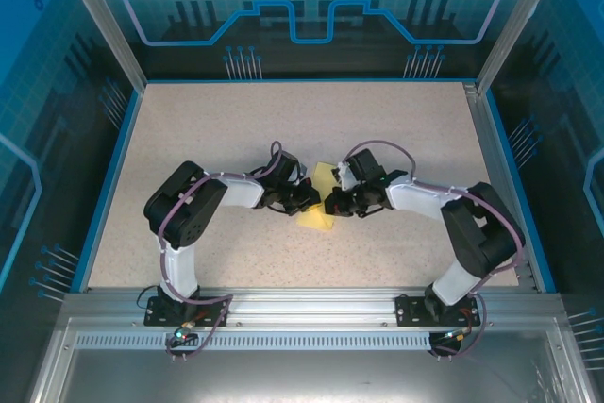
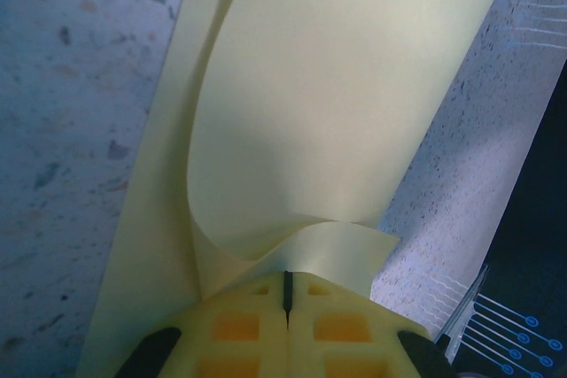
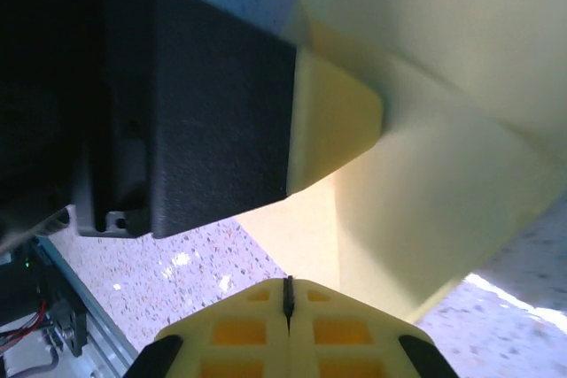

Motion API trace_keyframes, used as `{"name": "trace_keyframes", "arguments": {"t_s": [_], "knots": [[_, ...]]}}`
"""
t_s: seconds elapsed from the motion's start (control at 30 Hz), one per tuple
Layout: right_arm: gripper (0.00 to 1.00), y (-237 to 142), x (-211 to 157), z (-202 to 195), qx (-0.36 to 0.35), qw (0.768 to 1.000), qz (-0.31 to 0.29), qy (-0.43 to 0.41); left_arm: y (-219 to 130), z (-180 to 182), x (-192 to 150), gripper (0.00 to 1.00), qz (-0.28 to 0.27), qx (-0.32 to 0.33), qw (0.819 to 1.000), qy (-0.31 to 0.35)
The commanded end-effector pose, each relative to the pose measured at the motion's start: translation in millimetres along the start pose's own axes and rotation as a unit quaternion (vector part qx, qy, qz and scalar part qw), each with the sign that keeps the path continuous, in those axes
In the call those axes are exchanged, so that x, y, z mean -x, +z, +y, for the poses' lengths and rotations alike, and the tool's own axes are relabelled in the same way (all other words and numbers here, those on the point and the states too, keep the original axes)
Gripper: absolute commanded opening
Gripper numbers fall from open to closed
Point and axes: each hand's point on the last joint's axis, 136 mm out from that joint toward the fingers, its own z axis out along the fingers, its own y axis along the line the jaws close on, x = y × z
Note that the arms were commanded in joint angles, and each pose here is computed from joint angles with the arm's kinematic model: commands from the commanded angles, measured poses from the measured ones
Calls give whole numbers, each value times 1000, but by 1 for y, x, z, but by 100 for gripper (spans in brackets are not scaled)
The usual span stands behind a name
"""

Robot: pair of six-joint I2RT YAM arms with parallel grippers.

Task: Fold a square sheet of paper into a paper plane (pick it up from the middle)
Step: Fold the triangle a second time at the center of the table.

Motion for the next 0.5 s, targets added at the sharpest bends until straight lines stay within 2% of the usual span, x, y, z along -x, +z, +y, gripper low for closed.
{"name": "trace_keyframes", "arguments": {"t_s": [0.0, 0.17, 0.2, 0.47], "knots": [[0, 13, -2, 20, 39, 999, 14, 3, 6, 21, -10, 0, 20, 27, 999, -8], [0, 25, -6, 9, 20, 999, 27, 16, 7, 21, -10, 0, 22, 27, 999, -8], [0, 24, 4, 15, 24, 1000, 18, 9, 7, 21, -11, 0, 22, 27, 999, -8], [0, 23, 9, 17, 26, 1000, 14, 8, 6, 18, -11, 0, 25, 23, 999, -6]]}}
